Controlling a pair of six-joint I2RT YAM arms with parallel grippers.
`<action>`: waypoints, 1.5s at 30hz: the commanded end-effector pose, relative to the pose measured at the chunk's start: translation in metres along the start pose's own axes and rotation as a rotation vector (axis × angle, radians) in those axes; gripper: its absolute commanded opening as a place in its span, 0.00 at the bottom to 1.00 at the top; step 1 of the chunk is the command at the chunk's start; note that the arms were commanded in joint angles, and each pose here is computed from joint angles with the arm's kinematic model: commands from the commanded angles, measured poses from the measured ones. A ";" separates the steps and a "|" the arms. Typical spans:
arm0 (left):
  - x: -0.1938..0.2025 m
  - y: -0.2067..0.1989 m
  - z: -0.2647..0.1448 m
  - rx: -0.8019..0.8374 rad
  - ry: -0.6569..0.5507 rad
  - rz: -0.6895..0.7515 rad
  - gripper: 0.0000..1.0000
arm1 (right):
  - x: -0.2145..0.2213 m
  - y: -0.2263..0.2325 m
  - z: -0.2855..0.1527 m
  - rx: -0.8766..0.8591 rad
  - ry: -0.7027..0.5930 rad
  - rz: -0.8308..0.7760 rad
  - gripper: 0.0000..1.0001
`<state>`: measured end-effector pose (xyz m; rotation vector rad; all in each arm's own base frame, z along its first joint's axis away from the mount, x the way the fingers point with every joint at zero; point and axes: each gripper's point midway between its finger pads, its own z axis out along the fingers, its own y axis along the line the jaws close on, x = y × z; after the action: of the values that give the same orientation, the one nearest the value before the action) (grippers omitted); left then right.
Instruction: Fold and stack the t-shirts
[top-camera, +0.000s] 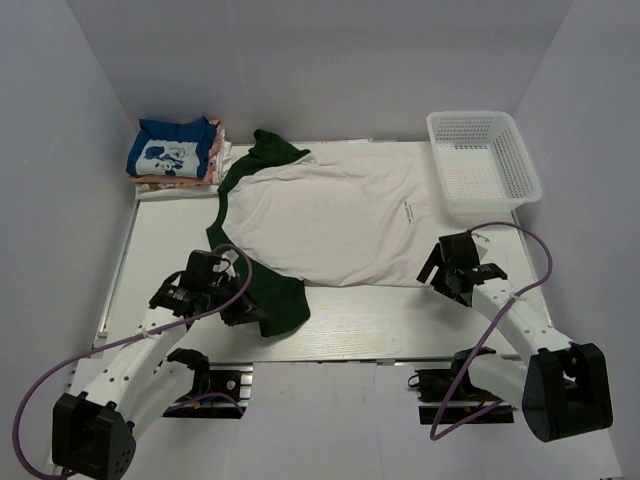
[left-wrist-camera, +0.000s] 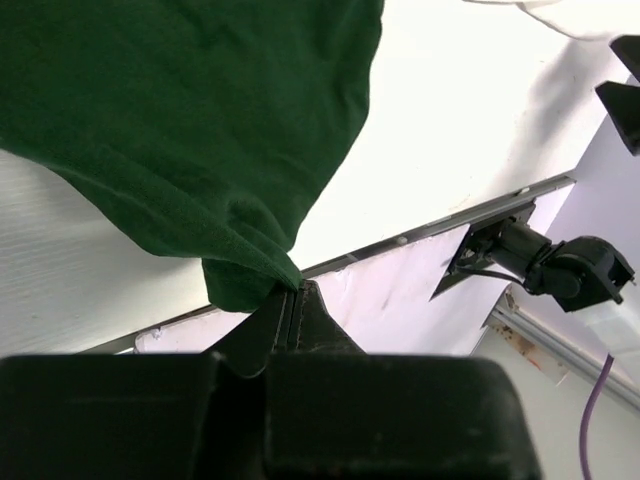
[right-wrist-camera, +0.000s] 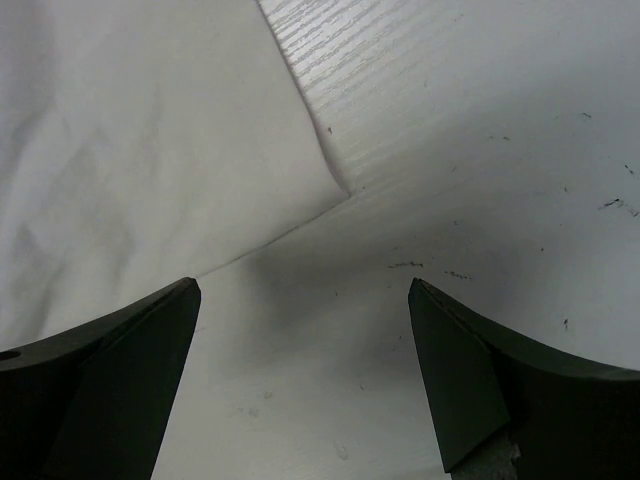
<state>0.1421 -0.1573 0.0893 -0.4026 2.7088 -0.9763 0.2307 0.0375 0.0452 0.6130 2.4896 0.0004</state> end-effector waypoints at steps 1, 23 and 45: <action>-0.001 -0.011 -0.006 0.048 -0.008 0.059 0.00 | -0.003 0.000 0.009 0.012 -0.016 0.035 0.90; -0.055 -0.094 -0.045 0.306 -0.260 0.289 0.00 | -0.016 0.034 0.040 -0.080 0.029 -0.054 0.00; -0.257 -0.122 -0.044 -0.084 -0.634 0.134 0.00 | -0.120 0.114 0.014 -0.219 -0.069 -0.058 0.00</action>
<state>0.3618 -0.1539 0.2109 -0.4098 2.2570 -0.6740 0.3583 0.0889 0.0980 0.4432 2.4227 0.2495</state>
